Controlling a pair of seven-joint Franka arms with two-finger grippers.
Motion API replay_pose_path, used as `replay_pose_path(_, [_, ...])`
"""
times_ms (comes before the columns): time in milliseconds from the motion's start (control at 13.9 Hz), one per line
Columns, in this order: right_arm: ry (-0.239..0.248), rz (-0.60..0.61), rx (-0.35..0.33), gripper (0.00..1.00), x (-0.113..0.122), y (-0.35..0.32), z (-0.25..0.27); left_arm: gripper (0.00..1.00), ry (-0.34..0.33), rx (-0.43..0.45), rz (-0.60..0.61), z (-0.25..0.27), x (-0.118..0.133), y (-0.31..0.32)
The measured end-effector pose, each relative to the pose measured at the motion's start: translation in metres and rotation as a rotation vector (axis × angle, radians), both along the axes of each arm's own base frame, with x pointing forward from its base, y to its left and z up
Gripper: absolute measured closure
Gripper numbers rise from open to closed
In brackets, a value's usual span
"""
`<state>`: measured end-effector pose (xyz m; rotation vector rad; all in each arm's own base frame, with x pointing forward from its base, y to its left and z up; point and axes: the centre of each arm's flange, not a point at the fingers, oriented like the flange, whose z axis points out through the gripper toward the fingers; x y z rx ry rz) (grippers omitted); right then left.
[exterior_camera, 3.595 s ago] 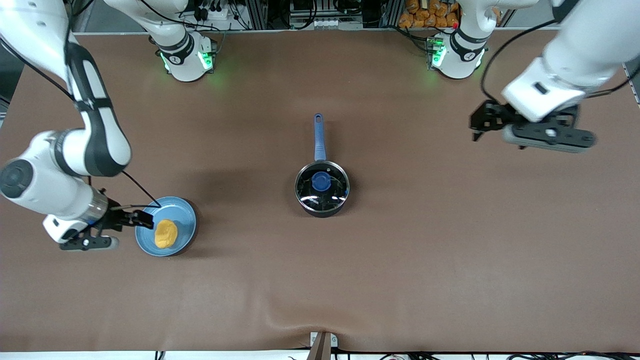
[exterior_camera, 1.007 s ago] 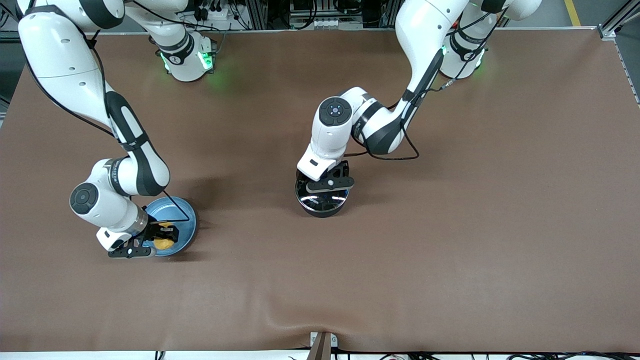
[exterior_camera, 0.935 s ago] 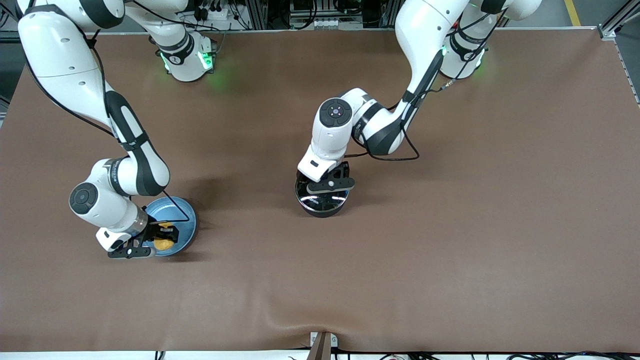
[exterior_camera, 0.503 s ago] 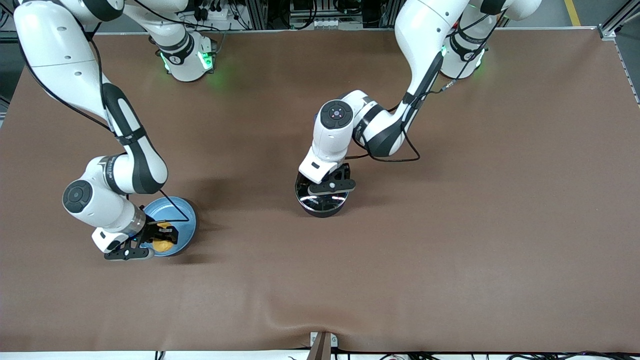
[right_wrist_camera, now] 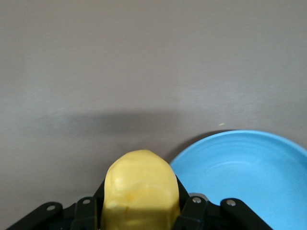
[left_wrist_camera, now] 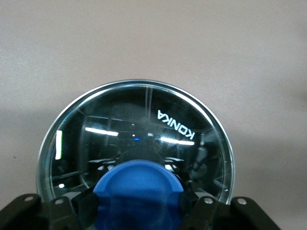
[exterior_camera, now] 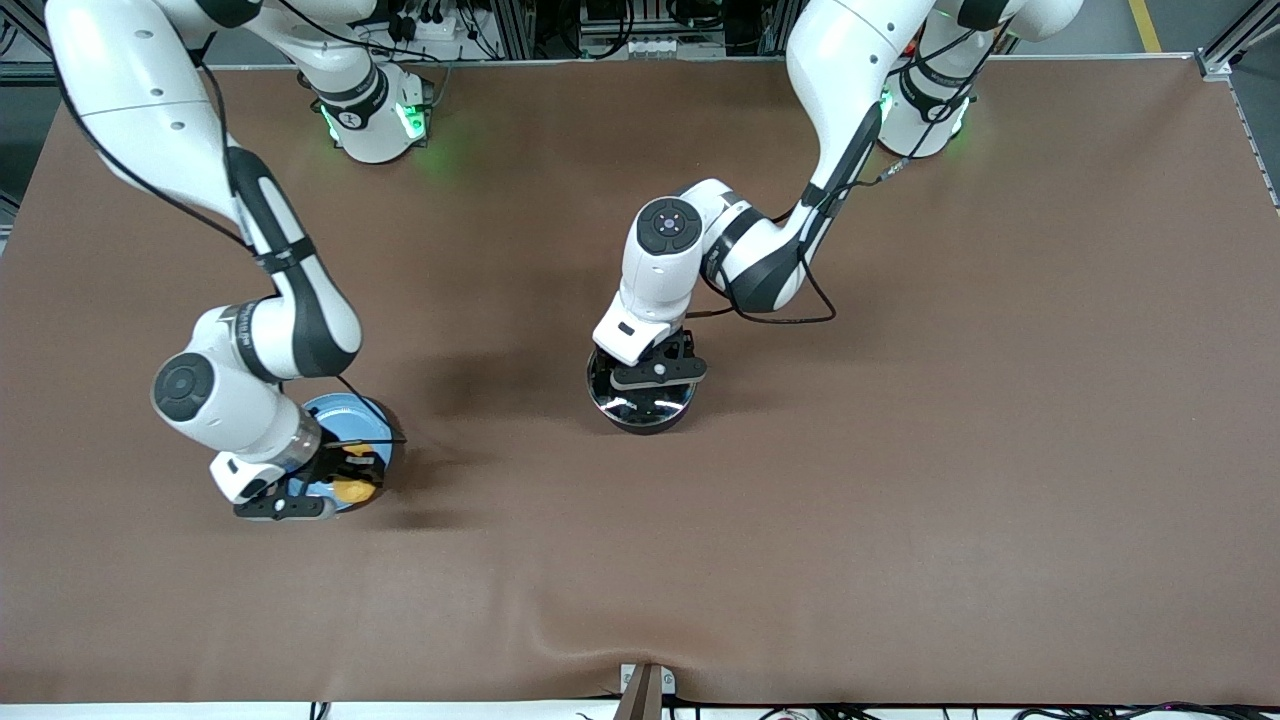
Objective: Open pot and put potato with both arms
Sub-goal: 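Lift the potato with the right gripper while the left gripper lifts the lid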
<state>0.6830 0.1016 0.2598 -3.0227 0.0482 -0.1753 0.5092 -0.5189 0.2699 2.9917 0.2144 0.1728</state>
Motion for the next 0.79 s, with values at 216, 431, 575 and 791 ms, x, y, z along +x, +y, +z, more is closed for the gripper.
replay_pose_path(216, [0.029,-0.044,0.009,0.49,0.001,0.034,0.016,0.49,0.025,-0.003,0.037,0.012,0.012,0.007])
replay_pose_path(431, [0.034,-0.074,0.018,0.49,0.0,0.063,0.029,0.49,0.043,0.024,0.04,0.048,0.025,0.012])
replay_pose_path(575, [0.037,-0.094,0.026,0.49,-0.005,0.089,0.033,0.53,0.032,0.04,-0.005,0.076,0.032,0.022])
replay_pose_path(791, [0.044,-0.133,0.045,0.49,-0.022,0.155,0.042,0.54,0.03,0.078,-0.075,0.098,0.05,0.056])
